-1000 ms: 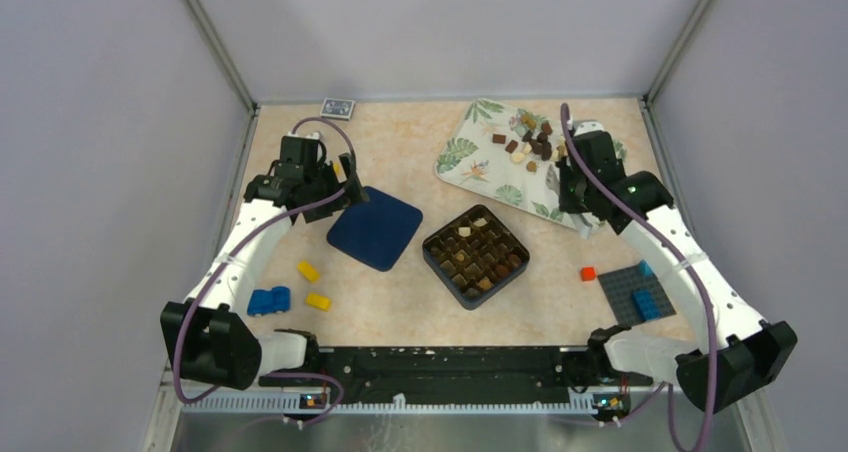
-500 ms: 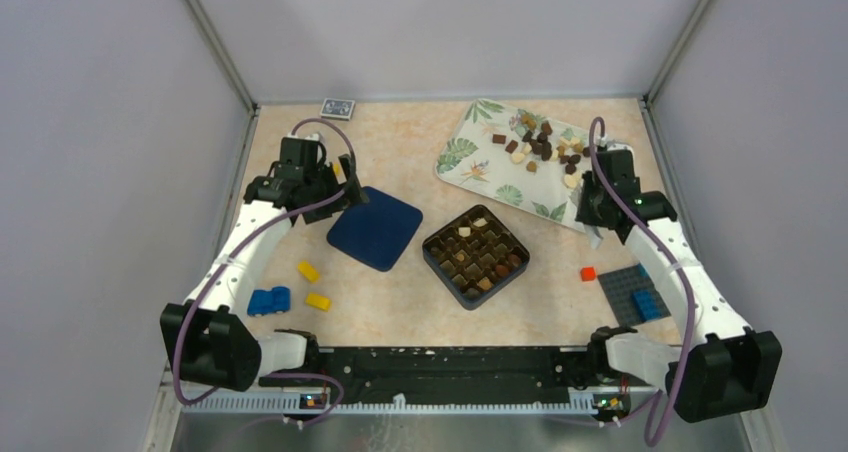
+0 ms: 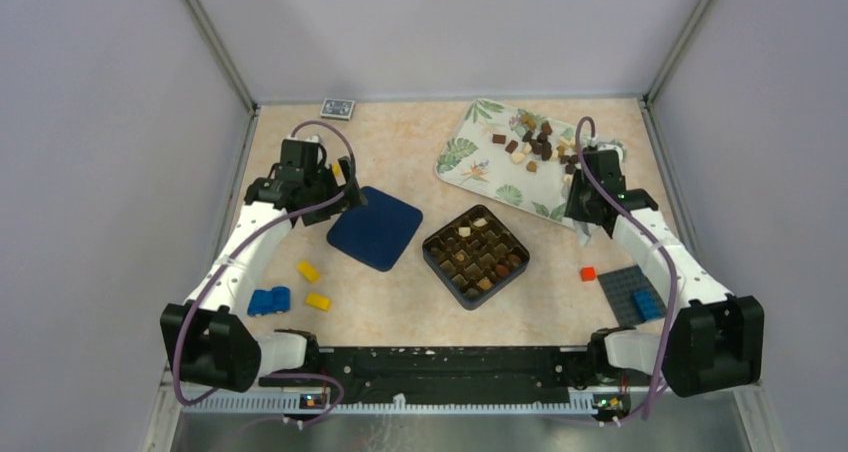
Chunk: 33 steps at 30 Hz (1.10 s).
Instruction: Pack the chocolate
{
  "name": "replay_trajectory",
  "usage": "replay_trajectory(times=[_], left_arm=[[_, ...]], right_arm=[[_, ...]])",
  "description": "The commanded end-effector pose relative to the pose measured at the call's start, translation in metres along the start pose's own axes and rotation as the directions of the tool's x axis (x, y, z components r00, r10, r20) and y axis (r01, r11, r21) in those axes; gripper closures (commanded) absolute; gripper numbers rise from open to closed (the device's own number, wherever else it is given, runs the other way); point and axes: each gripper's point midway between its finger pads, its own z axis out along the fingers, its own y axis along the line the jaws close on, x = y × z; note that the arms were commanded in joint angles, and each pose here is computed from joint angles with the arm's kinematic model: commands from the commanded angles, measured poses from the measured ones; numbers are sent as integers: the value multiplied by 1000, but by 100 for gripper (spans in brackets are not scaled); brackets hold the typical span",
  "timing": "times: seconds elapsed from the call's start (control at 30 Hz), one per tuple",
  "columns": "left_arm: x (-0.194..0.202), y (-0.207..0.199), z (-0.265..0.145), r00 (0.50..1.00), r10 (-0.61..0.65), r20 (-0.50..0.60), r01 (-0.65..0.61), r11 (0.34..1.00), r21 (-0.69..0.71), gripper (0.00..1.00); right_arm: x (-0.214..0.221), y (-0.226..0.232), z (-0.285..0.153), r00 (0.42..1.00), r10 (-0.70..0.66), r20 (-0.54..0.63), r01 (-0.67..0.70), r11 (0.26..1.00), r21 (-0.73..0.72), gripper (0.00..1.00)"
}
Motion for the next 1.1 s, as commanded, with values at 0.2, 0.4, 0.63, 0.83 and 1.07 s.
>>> replay_trajectory(times=[0.2, 0.4, 0.63, 0.83, 1.07], left_arm=[[-5, 2, -3, 999, 19, 35, -19, 1000, 2, 1], [-2, 3, 1, 1000, 16, 23, -16, 1000, -2, 1], [-6, 9, -4, 998, 33, 46, -31, 999, -33, 1], [-1, 12, -2, 999, 30, 34, -29, 999, -43, 1], [-3, 12, 1, 999, 36, 32, -34, 998, -47, 1]], right_arm=[[-17, -9, 14, 999, 2, 54, -5, 998, 58, 60], [-24, -1, 20, 999, 0, 51, -2, 999, 33, 60], [-32, 10, 25, 999, -1, 44, 2, 1000, -8, 60], [-34, 12, 25, 999, -10, 33, 11, 1000, -11, 64], [-26, 6, 30, 1000, -25, 1, 25, 999, 27, 65]])
